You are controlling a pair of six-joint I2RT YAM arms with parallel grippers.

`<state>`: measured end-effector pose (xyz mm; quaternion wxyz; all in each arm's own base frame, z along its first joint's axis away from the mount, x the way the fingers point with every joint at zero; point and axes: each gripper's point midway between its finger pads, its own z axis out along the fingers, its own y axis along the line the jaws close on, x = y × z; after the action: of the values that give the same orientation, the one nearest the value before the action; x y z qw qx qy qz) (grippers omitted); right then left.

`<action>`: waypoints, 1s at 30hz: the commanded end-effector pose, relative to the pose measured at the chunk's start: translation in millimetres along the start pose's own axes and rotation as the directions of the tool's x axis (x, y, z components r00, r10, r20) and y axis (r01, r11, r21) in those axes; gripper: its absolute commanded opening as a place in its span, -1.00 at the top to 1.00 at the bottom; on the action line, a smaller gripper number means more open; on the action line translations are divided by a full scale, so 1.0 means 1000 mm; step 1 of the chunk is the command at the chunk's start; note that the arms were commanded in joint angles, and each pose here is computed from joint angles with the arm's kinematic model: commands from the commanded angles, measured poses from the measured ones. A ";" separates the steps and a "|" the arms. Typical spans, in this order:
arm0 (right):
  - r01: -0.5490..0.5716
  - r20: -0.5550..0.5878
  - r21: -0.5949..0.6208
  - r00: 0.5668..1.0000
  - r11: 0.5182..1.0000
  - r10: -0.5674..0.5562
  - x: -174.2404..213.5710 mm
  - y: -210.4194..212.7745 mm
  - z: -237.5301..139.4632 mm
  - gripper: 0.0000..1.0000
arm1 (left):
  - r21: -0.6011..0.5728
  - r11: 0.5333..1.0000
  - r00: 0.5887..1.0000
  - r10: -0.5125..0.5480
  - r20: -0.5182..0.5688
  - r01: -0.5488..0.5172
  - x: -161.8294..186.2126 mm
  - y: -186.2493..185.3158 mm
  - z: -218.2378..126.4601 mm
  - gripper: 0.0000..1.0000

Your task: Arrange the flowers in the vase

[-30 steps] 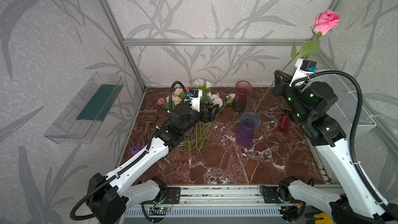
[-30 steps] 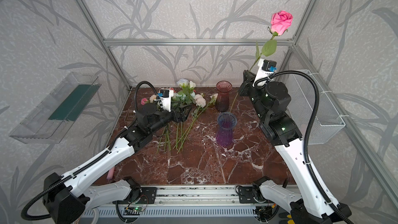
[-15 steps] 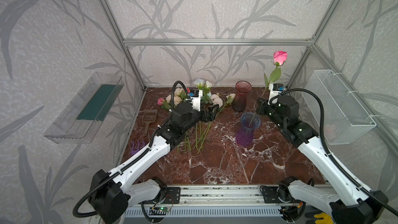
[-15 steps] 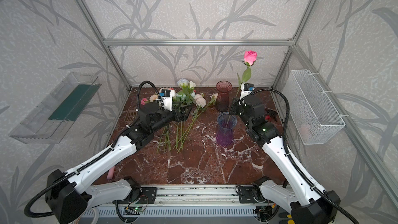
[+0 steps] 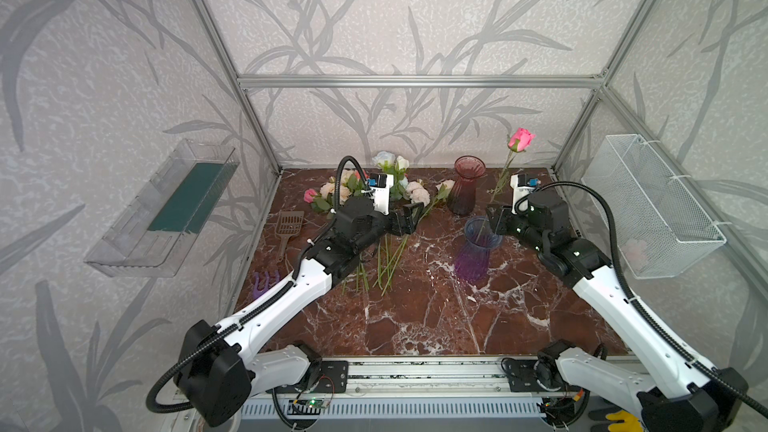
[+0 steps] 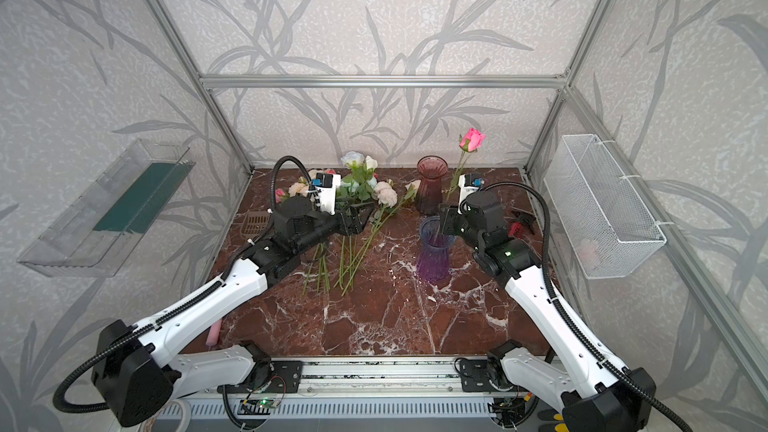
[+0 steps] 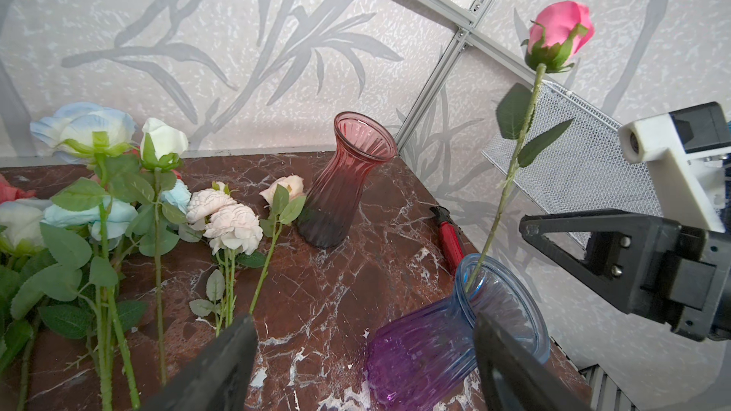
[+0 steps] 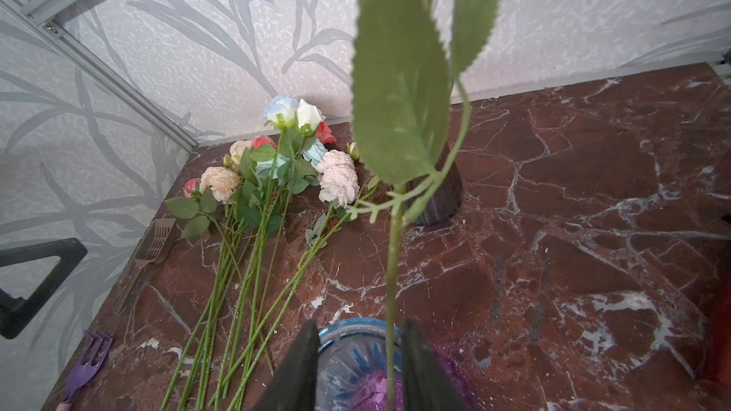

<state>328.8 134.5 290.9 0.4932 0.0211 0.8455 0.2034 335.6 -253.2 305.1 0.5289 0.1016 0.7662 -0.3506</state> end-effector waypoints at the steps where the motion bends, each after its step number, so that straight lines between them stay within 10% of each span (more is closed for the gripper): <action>1: -0.006 -0.018 -0.022 1.000 1.000 0.005 0.004 0.002 -0.016 0.19 | 0.011 1.000 1.000 -0.008 0.009 0.008 -0.006 -0.002 0.003 -0.73; 17: 0.024 -0.082 -0.038 0.996 0.999 -0.027 0.028 -0.003 -0.074 0.10 | -0.272 0.960 0.954 -0.017 -0.299 -0.068 0.047 0.059 0.039 -0.41; 21: 0.013 -0.074 -0.062 0.997 0.998 -0.017 0.032 -0.002 -0.086 0.24 | -0.356 0.923 0.871 -0.051 -0.489 -0.146 0.079 0.093 0.053 -0.17; 27: -0.042 -0.060 -0.079 0.997 0.996 0.038 0.050 -0.008 -0.086 0.34 | -0.340 0.866 0.607 -0.055 -0.793 -0.366 0.139 0.134 0.060 0.16; 30: -0.056 -0.060 -0.075 0.997 0.996 0.051 0.057 -0.012 -0.083 0.34 | -0.322 0.864 0.580 -0.042 -0.813 -0.388 0.153 0.141 0.062 0.20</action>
<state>230.4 107.9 276.7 0.4622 0.0112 0.8546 0.2364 419.1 -243.1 111.5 0.2322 0.1514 0.9586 -0.0653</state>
